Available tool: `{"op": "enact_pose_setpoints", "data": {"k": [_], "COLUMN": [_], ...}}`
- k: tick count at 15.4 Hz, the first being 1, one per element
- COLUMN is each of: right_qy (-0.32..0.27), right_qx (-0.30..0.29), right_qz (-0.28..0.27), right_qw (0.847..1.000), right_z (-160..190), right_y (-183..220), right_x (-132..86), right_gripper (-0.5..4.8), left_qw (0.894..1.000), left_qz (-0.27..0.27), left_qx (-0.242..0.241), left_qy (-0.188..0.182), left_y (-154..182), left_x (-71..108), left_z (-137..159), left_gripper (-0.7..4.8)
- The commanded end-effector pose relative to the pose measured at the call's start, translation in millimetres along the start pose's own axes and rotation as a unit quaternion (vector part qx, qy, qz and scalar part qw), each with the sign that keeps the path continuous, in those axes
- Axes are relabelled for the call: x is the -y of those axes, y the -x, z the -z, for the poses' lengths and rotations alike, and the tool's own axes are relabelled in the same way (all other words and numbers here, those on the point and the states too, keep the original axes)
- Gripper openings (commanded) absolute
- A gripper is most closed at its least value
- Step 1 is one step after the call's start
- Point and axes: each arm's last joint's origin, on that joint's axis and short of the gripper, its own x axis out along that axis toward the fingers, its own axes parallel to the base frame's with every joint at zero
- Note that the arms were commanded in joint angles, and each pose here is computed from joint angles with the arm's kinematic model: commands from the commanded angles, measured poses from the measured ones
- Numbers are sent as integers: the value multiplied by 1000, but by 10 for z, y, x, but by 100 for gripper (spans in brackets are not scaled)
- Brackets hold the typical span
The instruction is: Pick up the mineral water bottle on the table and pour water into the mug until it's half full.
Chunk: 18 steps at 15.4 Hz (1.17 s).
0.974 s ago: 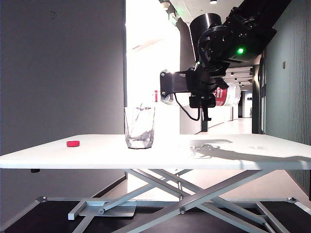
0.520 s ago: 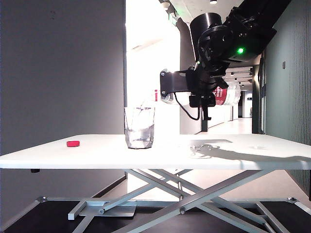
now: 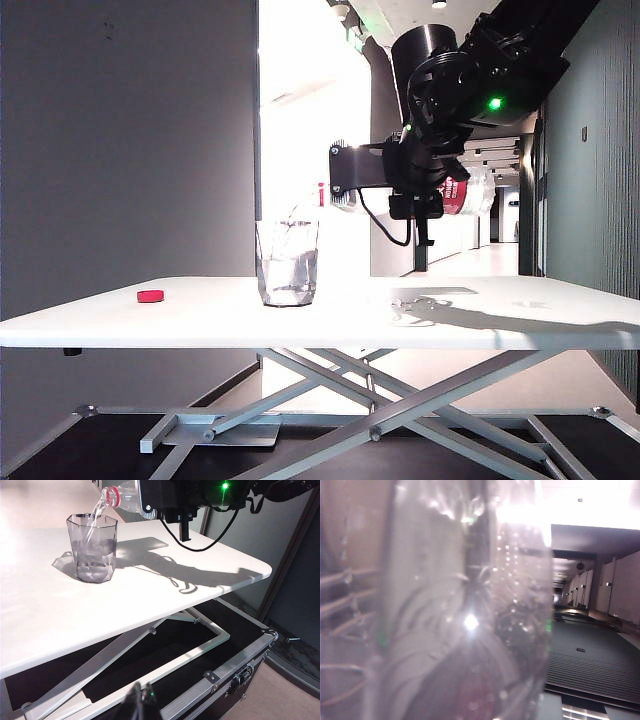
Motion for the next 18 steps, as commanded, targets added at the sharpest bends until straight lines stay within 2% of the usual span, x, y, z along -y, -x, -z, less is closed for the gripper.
{"op": "enact_pose_setpoints", "data": {"k": [1,3,5,7,9,10,12,14,17,18], "right_qy": [-71,-171,-242,-335,-446,-478,-548,-572,-629,-634], "right_qx": [1,9,22,56,103,119,174,204,299,320], "right_qz": [38,36,30,13,-25,-42,-100,-119,-149,-156], "right_qw": [997,984,970,940,889,869,812,786,702,686], "right_z": [5,3,-4,-21,-28,2,210,438,792,855], "right_y": [34,35,34,34,27,9,-94,-179,-393,-452], "right_x": [162,161,156,152,142,139,140,168,84,14], "right_gripper": [175,175,175,177,180,181,180,180,180,180], "left_qw": [1000,1000,1000,1000,1000,1000,1000,1000,1000,1000], "left_qz": [4,4,4,4,4,4,4,4,5,12], "left_qx": [-2,-2,-2,-2,-2,-2,-2,-2,-2,-2], "left_qy": [-1,-1,-1,-1,-7,-7,-7,-7,-7,-7], "left_y": [0,0,0,0,0,0,0,0,0,0], "left_x": [3,4,4,3,4,3,4,4,4,8], "left_z": [1,1,1,1,1,1,1,1,1,1], "left_gripper": [-5,-5,-5,-5,-5,-5,-5,-5,-5,-5]}}
